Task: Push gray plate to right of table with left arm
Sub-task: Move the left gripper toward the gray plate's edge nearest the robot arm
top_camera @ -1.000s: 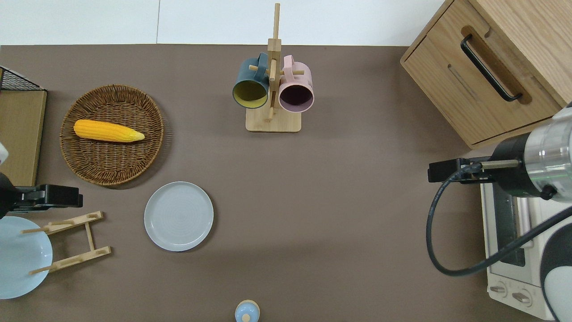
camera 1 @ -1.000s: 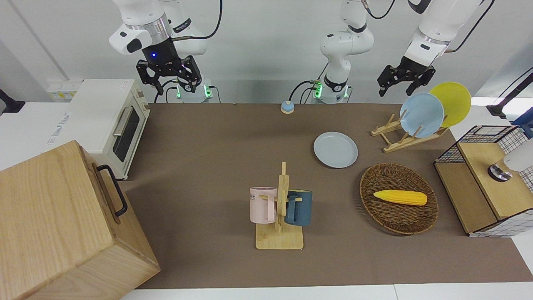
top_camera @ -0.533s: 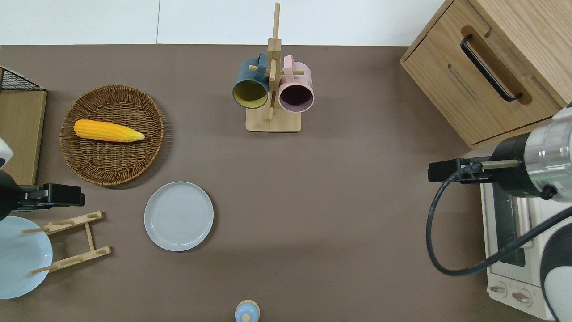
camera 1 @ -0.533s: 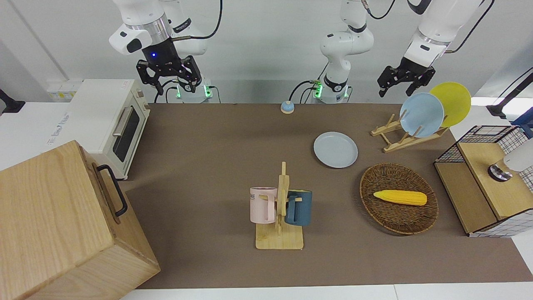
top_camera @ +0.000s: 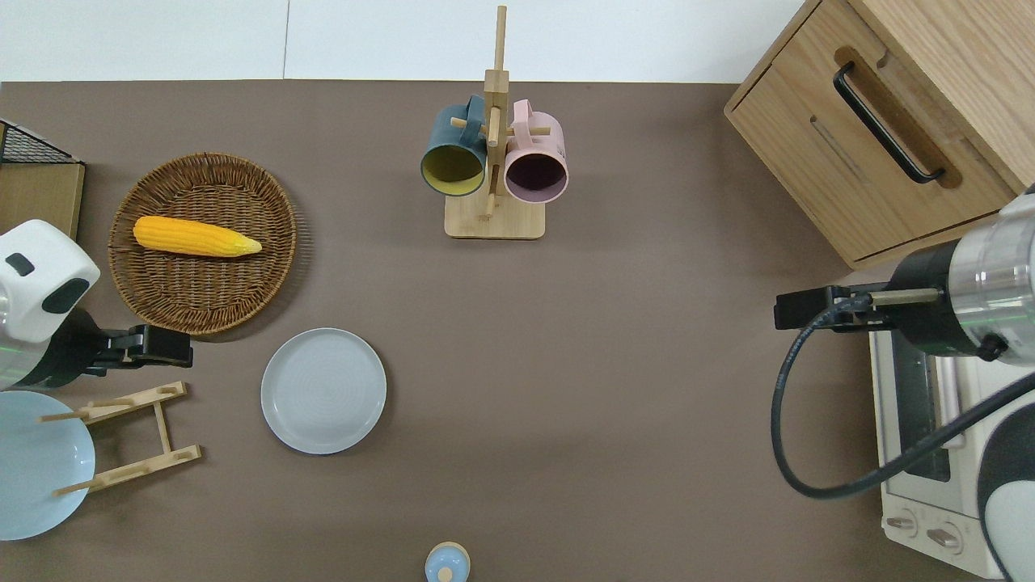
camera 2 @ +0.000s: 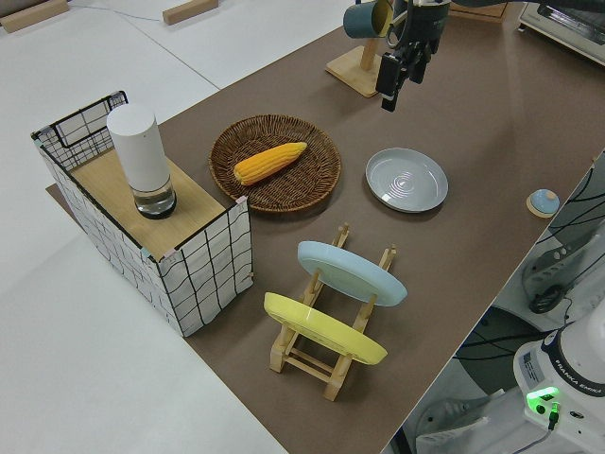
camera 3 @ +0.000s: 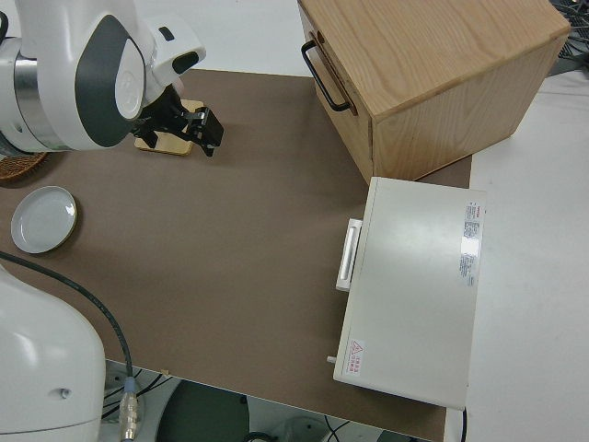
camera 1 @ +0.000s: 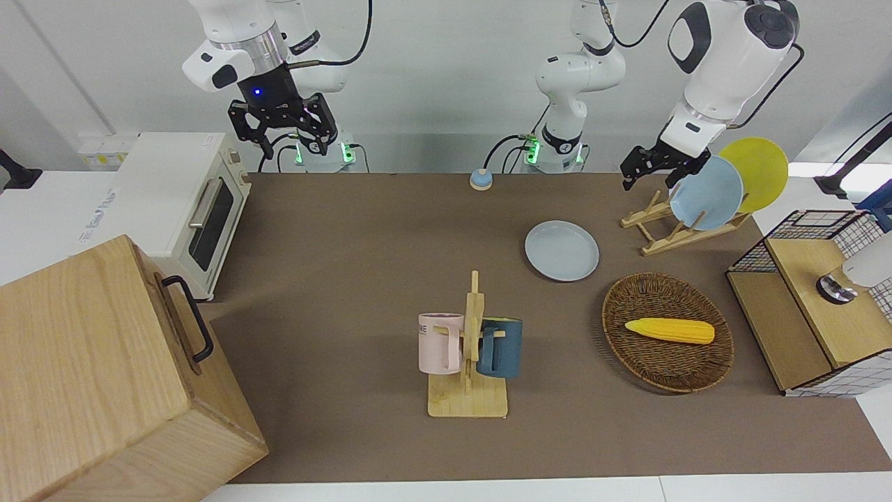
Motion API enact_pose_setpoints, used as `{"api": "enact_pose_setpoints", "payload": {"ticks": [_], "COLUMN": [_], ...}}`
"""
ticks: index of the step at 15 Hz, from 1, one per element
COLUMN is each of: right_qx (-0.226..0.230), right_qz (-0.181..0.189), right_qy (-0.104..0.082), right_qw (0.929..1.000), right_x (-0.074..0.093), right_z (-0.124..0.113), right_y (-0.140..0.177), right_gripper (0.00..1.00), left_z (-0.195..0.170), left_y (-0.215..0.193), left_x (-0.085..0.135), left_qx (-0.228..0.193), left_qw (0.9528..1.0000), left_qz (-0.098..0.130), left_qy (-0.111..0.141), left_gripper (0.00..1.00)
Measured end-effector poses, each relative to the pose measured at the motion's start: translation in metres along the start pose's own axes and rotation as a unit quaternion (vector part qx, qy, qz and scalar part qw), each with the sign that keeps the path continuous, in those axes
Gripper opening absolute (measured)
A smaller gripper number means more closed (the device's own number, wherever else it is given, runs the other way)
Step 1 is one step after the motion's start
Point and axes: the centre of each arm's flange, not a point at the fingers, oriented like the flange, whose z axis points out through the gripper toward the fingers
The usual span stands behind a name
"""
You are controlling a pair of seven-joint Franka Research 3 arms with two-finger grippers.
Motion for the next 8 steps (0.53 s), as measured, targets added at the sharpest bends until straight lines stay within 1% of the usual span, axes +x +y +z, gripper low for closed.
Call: {"api": "enact_pose_setpoints", "payload": {"ticks": [1,5,6,8], "right_qx": [0.0,0.0,0.0,0.0], "right_qz": [0.0,0.0,0.0,0.0], "right_qy": [0.0,0.0,0.0,0.0], "right_qw": [1.0,1.0,1.0,1.0], "right_x": [0.0,0.0,0.0,0.0], "right_z": [0.0,0.0,0.0,0.0], "right_y": [0.0,0.0,0.0,0.0], "right_gripper": [1.0,1.0,1.0,1.0], "left_z": [0.005,0.047,0.054,0.08], "left_y": [0.0,-0.003,-0.003,-0.005], "left_x": [0.002,0.005,0.005,0.005], "left_qx": [0.0,0.0,0.0,0.001], "left_qw": [1.0,0.9997,0.9997,0.9997], "left_qz": [0.0,-0.002,-0.003,-0.005], "left_qy": [-0.003,-0.023,-0.024,-0.024], "left_gripper": [1.0,0.99,0.99,0.99]}}
